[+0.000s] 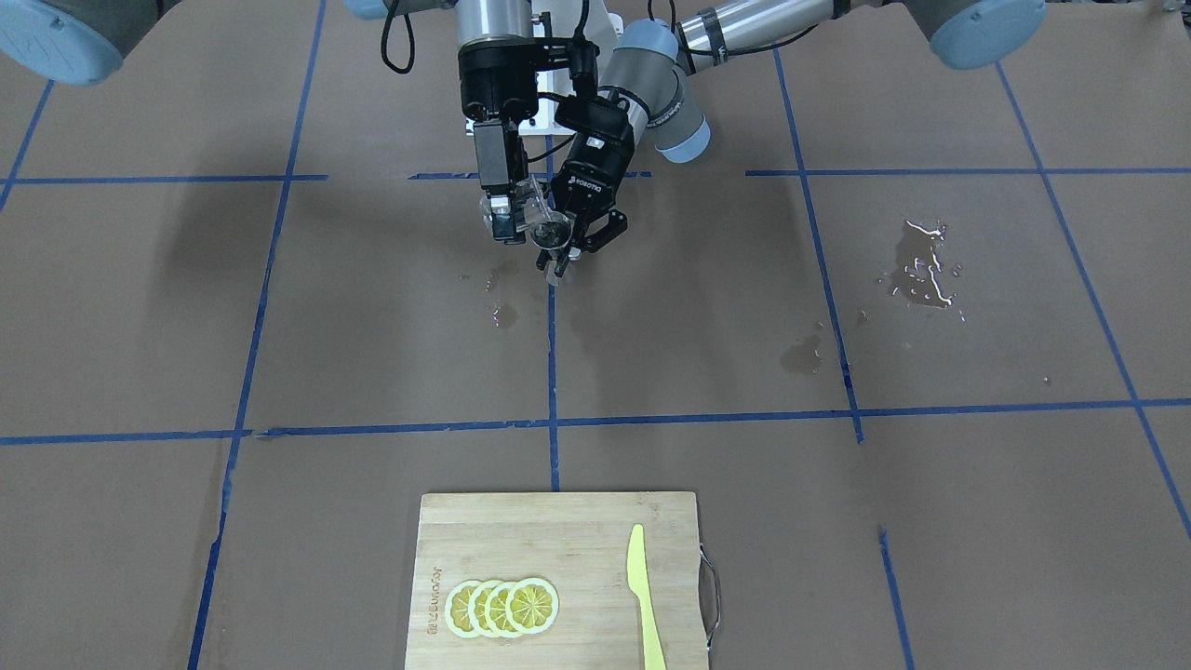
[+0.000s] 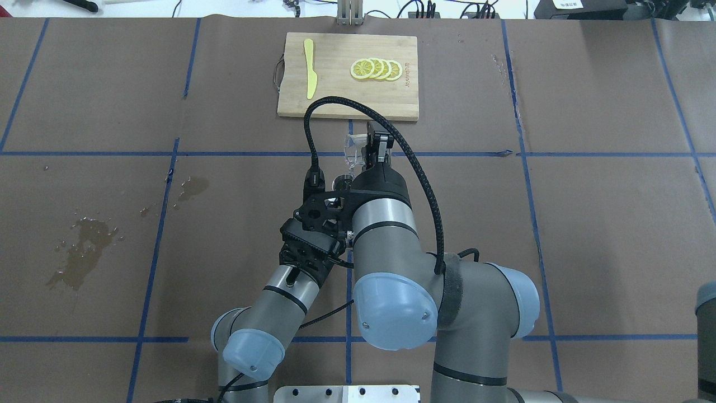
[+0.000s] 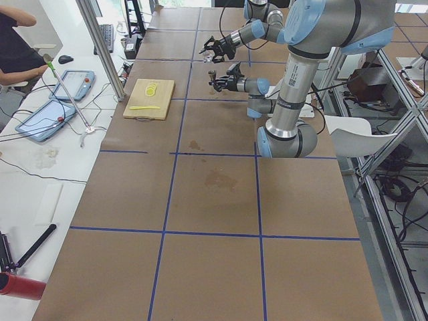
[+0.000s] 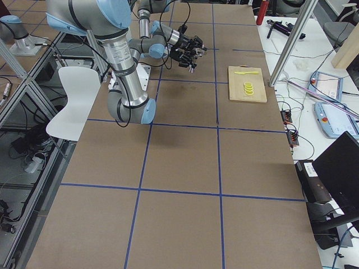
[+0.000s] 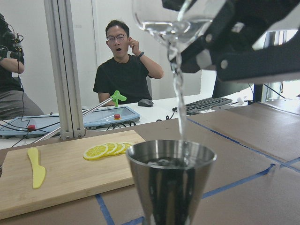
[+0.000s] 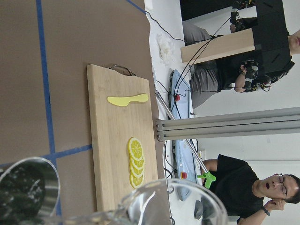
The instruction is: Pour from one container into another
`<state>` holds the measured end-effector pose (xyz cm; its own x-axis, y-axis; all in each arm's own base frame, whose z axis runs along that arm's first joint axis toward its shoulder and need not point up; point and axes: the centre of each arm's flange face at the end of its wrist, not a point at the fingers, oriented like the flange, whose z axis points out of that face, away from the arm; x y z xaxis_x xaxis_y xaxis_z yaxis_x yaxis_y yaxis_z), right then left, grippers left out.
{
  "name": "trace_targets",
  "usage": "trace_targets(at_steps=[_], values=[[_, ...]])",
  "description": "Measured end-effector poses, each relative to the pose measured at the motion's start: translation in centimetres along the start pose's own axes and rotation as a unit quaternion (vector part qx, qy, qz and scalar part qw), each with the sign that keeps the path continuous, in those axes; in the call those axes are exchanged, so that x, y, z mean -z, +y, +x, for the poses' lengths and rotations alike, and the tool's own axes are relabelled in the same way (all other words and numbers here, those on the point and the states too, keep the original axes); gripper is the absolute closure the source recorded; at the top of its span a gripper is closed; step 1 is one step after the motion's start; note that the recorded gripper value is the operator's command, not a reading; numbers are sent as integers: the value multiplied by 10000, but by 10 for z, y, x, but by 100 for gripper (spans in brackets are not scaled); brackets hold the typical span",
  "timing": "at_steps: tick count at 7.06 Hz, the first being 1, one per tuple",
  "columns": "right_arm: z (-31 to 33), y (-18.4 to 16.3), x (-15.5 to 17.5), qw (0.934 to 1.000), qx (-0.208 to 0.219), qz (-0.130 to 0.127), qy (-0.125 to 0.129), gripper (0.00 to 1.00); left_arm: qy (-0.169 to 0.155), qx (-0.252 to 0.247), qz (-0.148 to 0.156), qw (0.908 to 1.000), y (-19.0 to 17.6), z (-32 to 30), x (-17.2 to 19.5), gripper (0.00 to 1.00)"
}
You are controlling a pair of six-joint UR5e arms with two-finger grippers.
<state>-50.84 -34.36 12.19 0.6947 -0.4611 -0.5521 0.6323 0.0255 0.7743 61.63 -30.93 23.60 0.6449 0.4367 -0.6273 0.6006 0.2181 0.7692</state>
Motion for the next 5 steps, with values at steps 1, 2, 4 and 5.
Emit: trace_targets(at_steps=[1, 2, 4, 5], values=[[0, 0, 0, 10000, 8, 2, 1, 100, 0, 0, 0, 10000, 0, 0, 0, 100], [0, 0, 0, 10000, 10, 2, 2, 100, 0, 0, 0, 10000, 0, 0, 0, 100], [1, 0, 0, 9999, -122, 28, 17, 100, 1, 2, 1, 10000, 0, 0, 0, 100], [3, 1, 0, 9996, -289, 34, 23, 100, 1, 3, 2, 10000, -1, 0, 0, 100]])
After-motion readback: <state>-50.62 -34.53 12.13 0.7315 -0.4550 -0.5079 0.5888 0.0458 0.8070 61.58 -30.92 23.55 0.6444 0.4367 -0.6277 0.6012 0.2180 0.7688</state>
